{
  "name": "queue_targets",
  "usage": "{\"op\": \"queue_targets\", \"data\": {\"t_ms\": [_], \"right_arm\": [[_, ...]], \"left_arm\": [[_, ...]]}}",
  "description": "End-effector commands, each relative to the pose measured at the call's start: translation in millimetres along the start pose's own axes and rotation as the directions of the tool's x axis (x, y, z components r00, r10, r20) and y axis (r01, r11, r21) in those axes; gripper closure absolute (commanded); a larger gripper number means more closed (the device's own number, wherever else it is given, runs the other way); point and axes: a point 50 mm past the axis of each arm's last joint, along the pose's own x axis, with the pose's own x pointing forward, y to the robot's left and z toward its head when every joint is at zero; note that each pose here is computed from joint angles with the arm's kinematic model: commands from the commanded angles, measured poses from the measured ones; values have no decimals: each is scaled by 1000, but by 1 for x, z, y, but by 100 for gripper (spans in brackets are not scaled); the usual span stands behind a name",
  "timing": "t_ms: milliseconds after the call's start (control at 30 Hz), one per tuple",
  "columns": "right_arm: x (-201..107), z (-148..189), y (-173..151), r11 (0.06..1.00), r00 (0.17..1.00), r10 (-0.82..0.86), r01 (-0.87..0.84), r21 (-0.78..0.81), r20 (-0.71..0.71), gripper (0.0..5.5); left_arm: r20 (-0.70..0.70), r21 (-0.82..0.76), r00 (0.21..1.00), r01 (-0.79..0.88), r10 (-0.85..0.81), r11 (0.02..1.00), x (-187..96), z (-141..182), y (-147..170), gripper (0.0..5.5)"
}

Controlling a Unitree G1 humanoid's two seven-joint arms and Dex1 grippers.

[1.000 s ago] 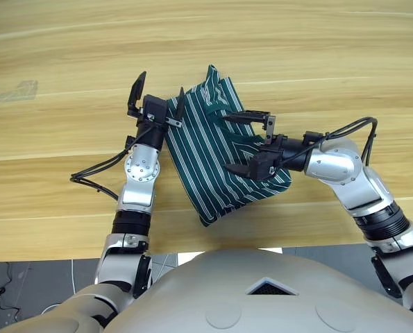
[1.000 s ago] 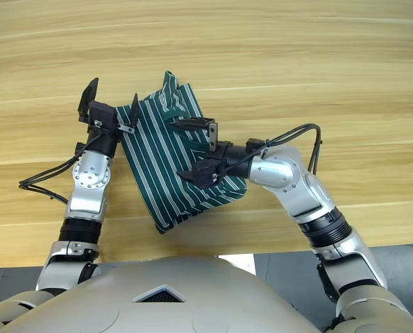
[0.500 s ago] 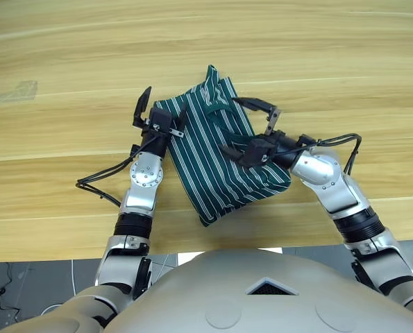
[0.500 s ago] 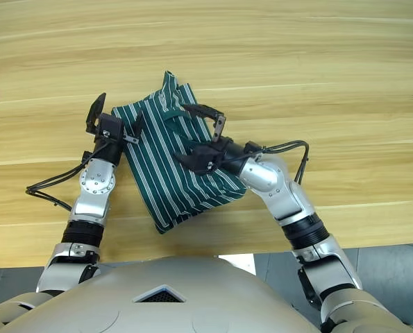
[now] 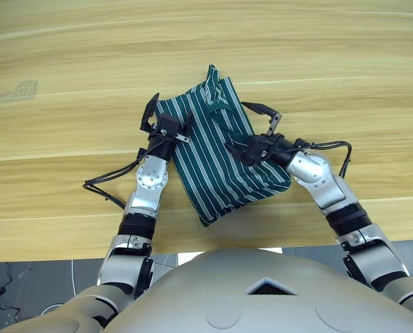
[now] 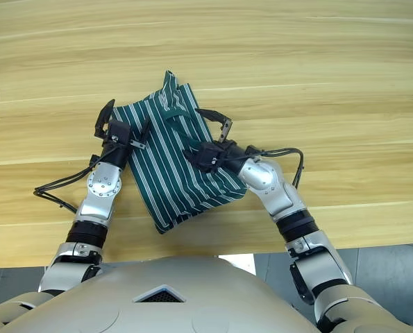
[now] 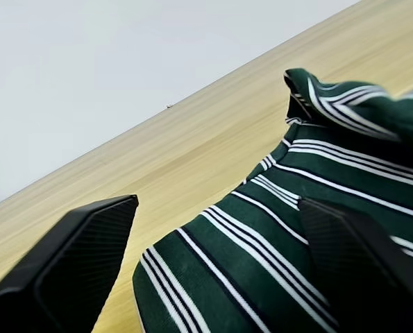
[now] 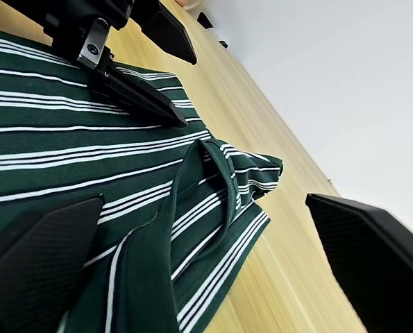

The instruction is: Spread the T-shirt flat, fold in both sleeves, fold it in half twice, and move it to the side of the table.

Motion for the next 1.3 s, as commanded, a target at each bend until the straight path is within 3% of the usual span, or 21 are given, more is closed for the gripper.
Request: {"op": "queue_targets", "data": {"t_ms": [33, 200, 400, 633, 967, 1300], "right_arm": [[0, -3, -38, 980, 980, -197, 197, 19, -7, 10], [-7, -4, -72, 928, 928, -373, 373, -7, -15, 10], [-10, -9, -65, 931, 930, -366, 366, -13, -41, 10], [6, 29, -40, 965, 959, -259, 251, 82, 112, 10], [30, 17, 8, 995, 993, -81, 86, 57, -85, 10], [37, 14, 13, 988, 972, -133, 145, 46, -194, 10]], "left_arm": [[-8, 11, 1000, 2, -2, 1000, 0, -3, 0, 123], [-15, 8, 1000, 1, -1, 1000, 0, -4, 0, 123], [-20, 11, 1000, 0, 0, 1000, 0, -6, 0, 123], [-19, 12, 1000, -1, 1, 1000, -1, -7, 0, 123], [0, 20, 1000, -5, 5, 1000, -2, -3, -1, 123], [-3, 12, 1000, -4, 4, 1000, -2, -3, -5, 123]]}}
